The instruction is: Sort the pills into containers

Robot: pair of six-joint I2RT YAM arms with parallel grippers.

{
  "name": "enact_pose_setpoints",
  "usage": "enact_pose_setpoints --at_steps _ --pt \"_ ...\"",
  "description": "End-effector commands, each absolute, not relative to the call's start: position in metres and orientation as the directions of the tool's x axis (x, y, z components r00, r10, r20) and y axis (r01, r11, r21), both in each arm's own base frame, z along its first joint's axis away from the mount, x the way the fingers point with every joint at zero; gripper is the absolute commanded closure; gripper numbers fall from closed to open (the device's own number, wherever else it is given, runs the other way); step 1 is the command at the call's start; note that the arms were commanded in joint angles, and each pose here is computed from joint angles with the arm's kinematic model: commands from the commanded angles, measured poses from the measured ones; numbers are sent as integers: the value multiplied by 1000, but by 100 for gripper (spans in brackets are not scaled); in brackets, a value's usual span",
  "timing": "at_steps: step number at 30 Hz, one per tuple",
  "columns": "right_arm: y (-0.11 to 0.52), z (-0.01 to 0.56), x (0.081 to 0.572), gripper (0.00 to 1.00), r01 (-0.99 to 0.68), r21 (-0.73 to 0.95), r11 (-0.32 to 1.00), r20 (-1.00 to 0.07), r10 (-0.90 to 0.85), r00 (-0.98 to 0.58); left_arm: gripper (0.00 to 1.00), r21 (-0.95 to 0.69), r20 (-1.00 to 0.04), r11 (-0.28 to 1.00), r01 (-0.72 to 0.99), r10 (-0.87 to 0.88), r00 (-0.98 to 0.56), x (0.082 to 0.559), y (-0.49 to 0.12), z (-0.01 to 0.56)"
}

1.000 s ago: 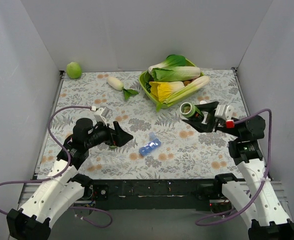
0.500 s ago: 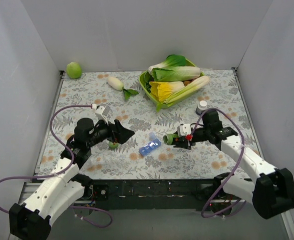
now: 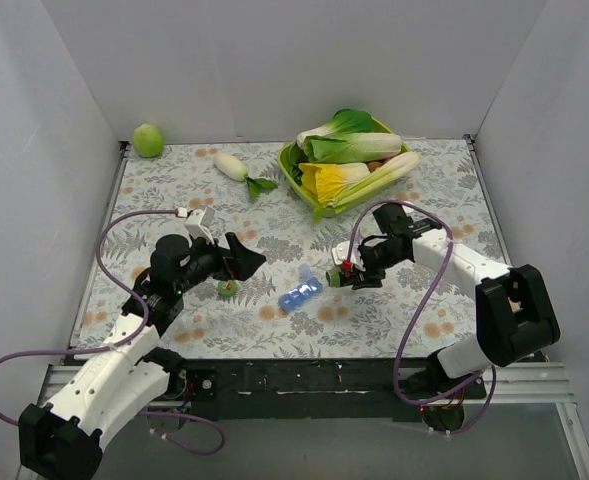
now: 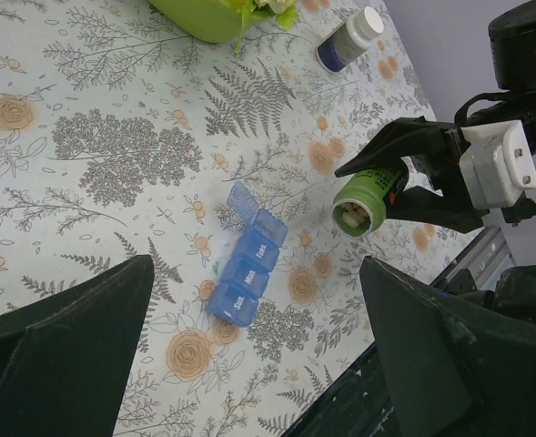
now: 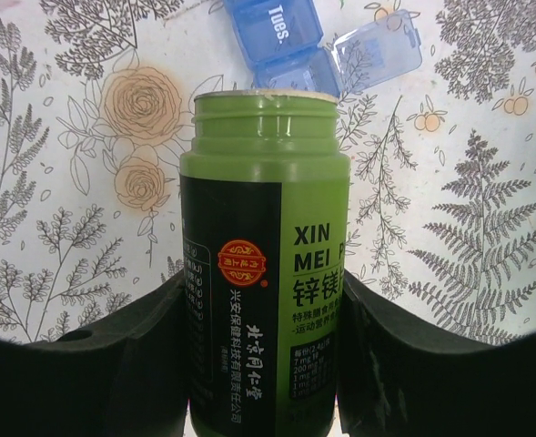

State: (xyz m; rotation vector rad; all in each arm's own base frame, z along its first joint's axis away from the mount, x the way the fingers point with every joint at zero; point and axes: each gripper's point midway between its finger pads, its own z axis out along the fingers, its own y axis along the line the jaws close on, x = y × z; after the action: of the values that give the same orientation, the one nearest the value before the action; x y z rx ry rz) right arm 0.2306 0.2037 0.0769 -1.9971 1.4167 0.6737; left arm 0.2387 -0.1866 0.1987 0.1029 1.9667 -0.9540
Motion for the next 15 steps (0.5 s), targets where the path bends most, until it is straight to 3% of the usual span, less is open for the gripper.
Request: enact_pose_setpoints --at_steps 1,15 --pt "209 84 246 91 -939 -205 -275 -646 -684 341 2 -533 -803 733 423 -280 -525 242 -177 212" --pt "207 67 275 91 -949 -151 -277 -538 -783 313 2 -513 -831 743 431 -303 -467 237 -168 214"
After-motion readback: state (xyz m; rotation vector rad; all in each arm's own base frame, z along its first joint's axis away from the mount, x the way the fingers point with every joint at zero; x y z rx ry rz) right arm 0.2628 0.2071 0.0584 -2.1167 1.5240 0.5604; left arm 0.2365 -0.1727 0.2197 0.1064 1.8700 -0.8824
